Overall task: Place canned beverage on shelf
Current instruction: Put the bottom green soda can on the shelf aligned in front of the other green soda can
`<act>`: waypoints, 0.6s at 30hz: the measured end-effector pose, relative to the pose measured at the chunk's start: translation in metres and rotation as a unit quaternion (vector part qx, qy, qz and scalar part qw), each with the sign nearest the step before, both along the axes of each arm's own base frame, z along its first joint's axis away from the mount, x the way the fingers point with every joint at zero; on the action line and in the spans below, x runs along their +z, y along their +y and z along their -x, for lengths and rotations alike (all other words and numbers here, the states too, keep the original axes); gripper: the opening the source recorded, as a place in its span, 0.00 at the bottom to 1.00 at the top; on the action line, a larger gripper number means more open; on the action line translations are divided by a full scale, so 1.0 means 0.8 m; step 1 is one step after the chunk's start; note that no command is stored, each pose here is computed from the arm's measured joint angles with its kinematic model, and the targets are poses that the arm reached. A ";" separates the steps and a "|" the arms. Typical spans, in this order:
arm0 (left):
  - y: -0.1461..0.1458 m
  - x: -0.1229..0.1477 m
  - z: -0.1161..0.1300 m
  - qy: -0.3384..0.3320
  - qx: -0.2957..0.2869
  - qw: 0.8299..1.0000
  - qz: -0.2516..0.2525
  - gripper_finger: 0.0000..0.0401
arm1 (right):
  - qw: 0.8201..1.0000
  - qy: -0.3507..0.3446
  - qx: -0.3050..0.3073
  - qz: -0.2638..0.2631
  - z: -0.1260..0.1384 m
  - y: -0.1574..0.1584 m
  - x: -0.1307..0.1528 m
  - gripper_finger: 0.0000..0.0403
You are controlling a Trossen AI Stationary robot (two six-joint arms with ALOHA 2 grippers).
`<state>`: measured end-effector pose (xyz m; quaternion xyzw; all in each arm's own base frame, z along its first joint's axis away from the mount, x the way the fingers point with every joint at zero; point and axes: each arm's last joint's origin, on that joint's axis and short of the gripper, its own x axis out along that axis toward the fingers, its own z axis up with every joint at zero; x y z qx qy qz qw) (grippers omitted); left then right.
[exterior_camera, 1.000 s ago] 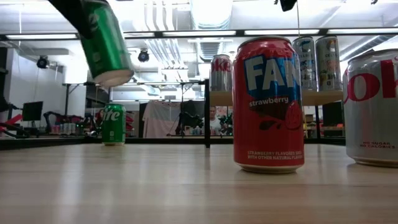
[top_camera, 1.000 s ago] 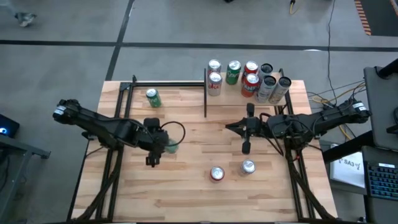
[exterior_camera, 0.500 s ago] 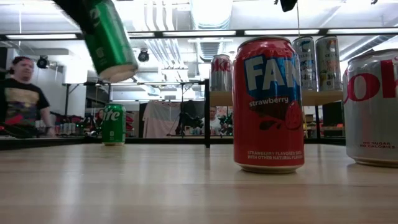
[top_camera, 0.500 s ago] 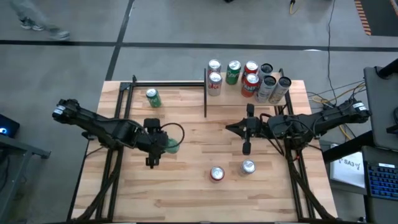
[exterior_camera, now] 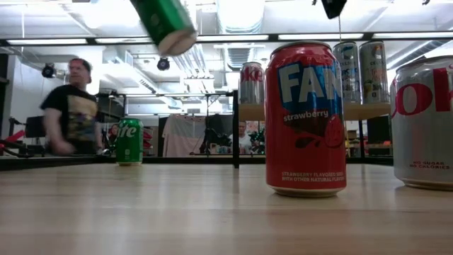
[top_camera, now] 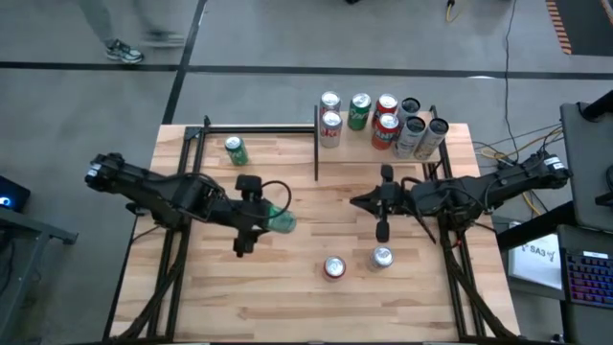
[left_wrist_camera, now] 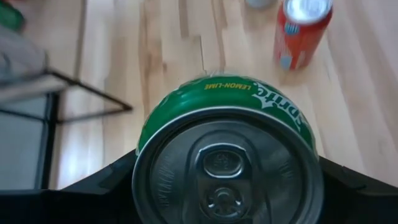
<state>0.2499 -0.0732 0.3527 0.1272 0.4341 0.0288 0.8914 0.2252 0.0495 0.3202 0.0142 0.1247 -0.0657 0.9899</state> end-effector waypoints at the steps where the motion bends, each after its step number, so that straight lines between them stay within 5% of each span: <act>1: 0.000 0.005 -0.004 -0.007 -0.005 1.000 -0.004 0.71 | 1.000 0.012 0.000 -0.001 0.001 0.001 -0.003 0.02; 13: 0.022 0.031 -0.088 0.012 -0.076 0.991 -0.106 0.71 | 0.995 0.099 -0.015 -0.014 0.018 -0.003 -0.020 0.02; 18: 0.052 0.031 -0.113 0.037 -0.070 0.991 -0.105 0.71 | 0.993 0.107 -0.038 -0.007 0.027 -0.008 -0.019 0.02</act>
